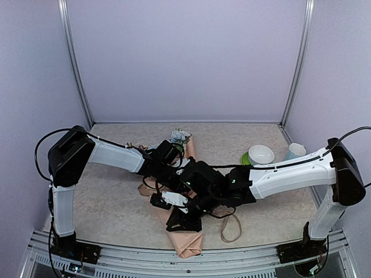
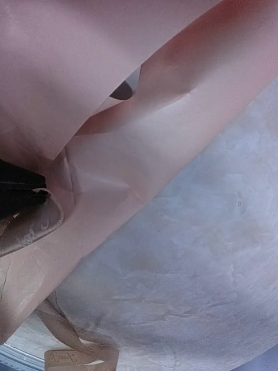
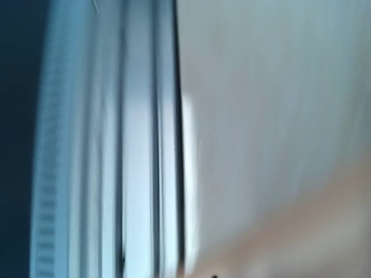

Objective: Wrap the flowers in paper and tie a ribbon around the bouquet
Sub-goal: Adjust the folded bouquet at the center of the board.

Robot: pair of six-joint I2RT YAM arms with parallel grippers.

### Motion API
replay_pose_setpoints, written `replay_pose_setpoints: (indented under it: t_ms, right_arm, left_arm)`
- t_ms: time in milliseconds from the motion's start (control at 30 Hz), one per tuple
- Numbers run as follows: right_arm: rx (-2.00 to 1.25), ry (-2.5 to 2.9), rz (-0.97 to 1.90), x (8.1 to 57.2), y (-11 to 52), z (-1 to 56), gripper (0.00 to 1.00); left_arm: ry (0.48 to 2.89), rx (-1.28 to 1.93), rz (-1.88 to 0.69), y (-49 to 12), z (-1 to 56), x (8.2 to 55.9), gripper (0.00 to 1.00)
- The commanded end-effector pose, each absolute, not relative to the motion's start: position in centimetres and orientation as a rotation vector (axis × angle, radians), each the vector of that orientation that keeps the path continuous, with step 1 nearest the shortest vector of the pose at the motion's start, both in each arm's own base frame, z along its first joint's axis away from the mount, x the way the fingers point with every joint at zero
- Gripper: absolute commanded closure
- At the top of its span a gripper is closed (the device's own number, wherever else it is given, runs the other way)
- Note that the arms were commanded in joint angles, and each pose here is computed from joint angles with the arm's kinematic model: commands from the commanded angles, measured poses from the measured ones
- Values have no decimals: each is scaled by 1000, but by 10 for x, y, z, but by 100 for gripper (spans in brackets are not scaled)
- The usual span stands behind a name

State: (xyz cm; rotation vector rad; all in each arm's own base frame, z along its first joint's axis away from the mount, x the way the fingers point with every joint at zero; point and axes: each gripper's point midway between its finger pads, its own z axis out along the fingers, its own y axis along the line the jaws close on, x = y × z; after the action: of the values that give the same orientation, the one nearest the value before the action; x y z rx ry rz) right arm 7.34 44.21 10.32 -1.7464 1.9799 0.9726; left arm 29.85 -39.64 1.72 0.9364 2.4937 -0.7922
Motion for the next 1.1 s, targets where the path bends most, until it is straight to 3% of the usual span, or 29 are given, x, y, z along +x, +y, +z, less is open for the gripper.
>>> replay_pose_setpoints:
  t_ms: [0, 133, 367, 533, 667, 767, 900, 1067]
  right_arm:
    - [-1775, 1543, 1007, 84, 496, 154, 82]
    - [-1869, 1620, 901, 93, 504, 97, 83]
    - [-1915, 1812, 835, 76, 457, 31, 85]
    - [-1848, 1822, 845, 70, 454, 62, 85]
    - [-1633, 1751, 958, 74, 450, 139, 85]
    - [-1363, 1954, 902, 100, 418, 154, 78]
    - [-927, 2449, 561, 133, 335, 106, 69]
    - [-691, 2758, 520, 102, 289, 74, 50]
  left_arm:
    - [2622, 957, -679, -370, -27, 294, 100]
    - [2620, 955, -701, -370, -24, 294, 100]
    - [2625, 971, -682, -370, -26, 298, 100]
    - [2625, 968, -665, -369, -25, 300, 100]
    - [2632, 973, -645, -367, -26, 299, 100]
    - [2630, 979, -633, -368, -26, 297, 100]
    - [2623, 989, -634, -370, -24, 295, 100]
    - [2634, 998, -628, -369, -27, 292, 100]
